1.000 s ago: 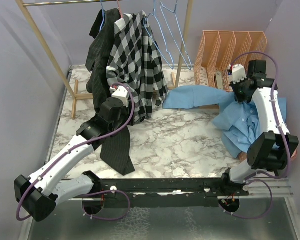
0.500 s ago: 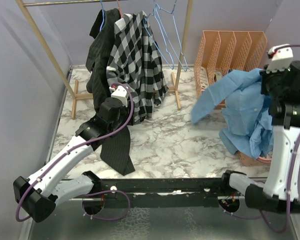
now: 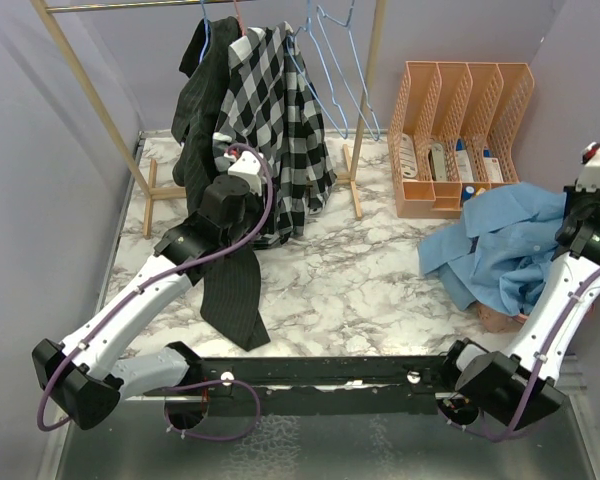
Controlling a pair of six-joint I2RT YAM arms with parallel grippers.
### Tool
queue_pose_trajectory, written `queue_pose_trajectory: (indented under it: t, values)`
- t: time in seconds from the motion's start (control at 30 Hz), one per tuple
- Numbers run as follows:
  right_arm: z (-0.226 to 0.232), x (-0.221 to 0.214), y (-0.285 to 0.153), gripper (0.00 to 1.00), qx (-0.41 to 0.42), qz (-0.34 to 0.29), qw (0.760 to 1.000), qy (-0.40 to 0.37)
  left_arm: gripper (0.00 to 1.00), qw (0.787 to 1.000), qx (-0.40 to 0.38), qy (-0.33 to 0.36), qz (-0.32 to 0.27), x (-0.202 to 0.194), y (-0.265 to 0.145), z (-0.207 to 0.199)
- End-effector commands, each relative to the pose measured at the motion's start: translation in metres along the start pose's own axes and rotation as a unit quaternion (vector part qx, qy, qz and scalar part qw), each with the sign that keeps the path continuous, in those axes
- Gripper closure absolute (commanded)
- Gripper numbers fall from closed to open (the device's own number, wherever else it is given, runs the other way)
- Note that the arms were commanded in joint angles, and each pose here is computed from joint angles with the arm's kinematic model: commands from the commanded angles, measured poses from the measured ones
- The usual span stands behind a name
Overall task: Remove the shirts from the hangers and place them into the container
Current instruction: Place the shirt in the bin.
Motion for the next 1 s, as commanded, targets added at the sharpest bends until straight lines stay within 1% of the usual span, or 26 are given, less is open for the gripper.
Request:
queue_pose_trajectory:
  t: [0.0, 0.1, 0.27, 0.37, 0.53, 0.67, 0.73, 0.8, 0.83, 0.97]
  values:
    - [0.027, -0.033, 0.002, 0.99, 0.110, -0.005, 0.994, -0.027, 0.39, 1.000, -0.020, 0.004, -0.004, 0.010, -0.001, -0.006]
    - [0.050, -0.061, 0.004, 0.99, 0.164, 0.017, 0.985, -0.051, 0.40, 1.000, -0.024, 0.003, 0.002, 0.006, 0.003, -0.007]
    - [0.088, -0.112, 0.021, 0.99, 0.241, 0.062, 0.964, -0.093, 0.40, 0.999, -0.035, 0.001, 0.013, -0.002, 0.010, -0.008]
    - [0.108, -0.140, 0.031, 0.99, 0.296, 0.091, 0.943, -0.122, 0.40, 0.999, -0.032, 0.004, 0.021, -0.007, 0.013, -0.006]
    - [0.130, -0.179, 0.046, 0.99, 0.362, 0.155, 0.907, -0.152, 0.40, 0.999, -0.025, 0.009, 0.027, -0.013, 0.015, -0.003]
    - [0.142, -0.197, 0.051, 0.99, 0.419, 0.192, 0.873, -0.158, 0.40, 0.999, -0.021, 0.008, 0.029, -0.016, 0.014, 0.000]
    - [0.145, -0.201, 0.052, 0.97, 0.436, 0.204, 0.863, -0.154, 0.40, 0.999, -0.019, 0.009, 0.031, -0.018, 0.014, 0.000]
    - [0.145, -0.200, 0.053, 0.91, 0.440, 0.204, 0.861, -0.150, 0.40, 0.999, -0.018, 0.008, 0.033, -0.019, 0.014, 0.001]
    - [0.143, -0.196, 0.052, 0.84, 0.439, 0.198, 0.865, -0.145, 0.40, 0.999, -0.018, 0.007, 0.034, -0.020, 0.014, 0.001]
    - [0.125, -0.159, 0.040, 0.44, 0.433, 0.133, 0.881, -0.137, 0.37, 0.999, -0.016, 0.009, 0.038, -0.023, 0.015, 0.002]
Point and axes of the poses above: each gripper's point midway between its finger pads, its own y axis out along the fingers, its own z axis along the line the jaws close on, x = y × z, the point moved 10 cm from there along -y, back along the fingers, and after that the axes turned 10 degrees about -y, right-handed, at the moved point
